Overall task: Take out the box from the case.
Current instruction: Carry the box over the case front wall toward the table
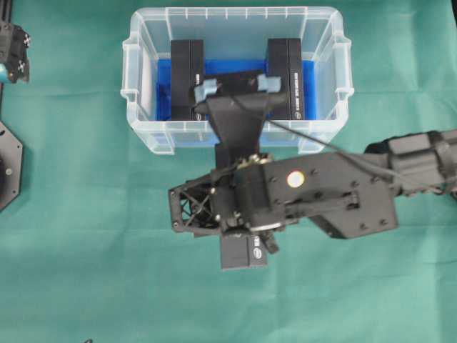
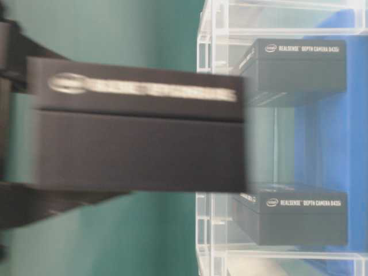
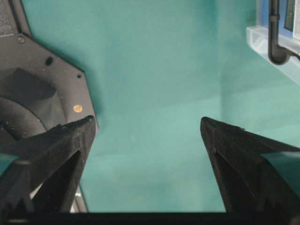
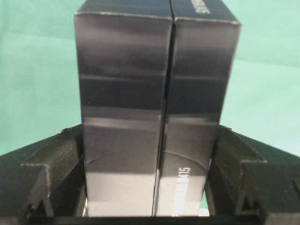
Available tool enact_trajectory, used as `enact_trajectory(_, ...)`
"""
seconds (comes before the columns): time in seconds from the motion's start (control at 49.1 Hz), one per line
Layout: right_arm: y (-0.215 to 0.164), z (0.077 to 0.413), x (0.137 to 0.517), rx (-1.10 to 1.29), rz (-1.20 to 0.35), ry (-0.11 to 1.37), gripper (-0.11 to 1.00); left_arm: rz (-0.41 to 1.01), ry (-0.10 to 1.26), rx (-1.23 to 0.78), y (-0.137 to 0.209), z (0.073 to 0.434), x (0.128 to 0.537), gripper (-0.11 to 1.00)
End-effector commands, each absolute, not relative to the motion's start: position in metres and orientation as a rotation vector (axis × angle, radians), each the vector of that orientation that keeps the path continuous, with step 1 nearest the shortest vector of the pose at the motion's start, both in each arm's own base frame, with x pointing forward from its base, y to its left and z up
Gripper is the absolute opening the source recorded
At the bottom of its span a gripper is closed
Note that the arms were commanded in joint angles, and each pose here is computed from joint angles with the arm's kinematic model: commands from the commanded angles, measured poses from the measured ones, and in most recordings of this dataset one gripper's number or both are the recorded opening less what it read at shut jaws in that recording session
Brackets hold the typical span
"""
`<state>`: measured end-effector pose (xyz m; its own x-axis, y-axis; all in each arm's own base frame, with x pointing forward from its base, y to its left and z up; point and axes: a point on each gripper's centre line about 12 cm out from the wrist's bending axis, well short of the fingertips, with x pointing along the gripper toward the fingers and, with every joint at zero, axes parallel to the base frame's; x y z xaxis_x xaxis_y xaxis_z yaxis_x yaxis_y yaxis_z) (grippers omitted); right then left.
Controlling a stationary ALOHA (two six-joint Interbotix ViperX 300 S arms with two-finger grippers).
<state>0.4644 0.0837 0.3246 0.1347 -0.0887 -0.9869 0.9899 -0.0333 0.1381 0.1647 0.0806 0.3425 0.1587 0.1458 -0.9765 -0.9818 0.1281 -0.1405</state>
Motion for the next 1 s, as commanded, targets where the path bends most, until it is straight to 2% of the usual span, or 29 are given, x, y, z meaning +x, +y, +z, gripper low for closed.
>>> enact_trajectory(0.0,0.085,0.325,0.463,1.258,-1.142,1.011,0.66,1.084,1.018,-1.080,0.082,0.348,0.164,0.98)
enact_trajectory(0.57,0.085,0.220,0.459,1.255,-1.178,1.027,0.66,1.083,1.020,-1.078,0.080,0.346,0.161,0.98)
enact_trajectory(0.794,0.085,0.193,0.459,1.264,-1.170,1.024,0.66,1.085,1.032,-1.078,0.079,0.342,0.161,0.98)
enact_trajectory(0.977,0.086,0.187,0.465,1.280,-1.140,1.009,0.66,1.086,1.030,-1.079,0.079,0.342,0.160,0.98)
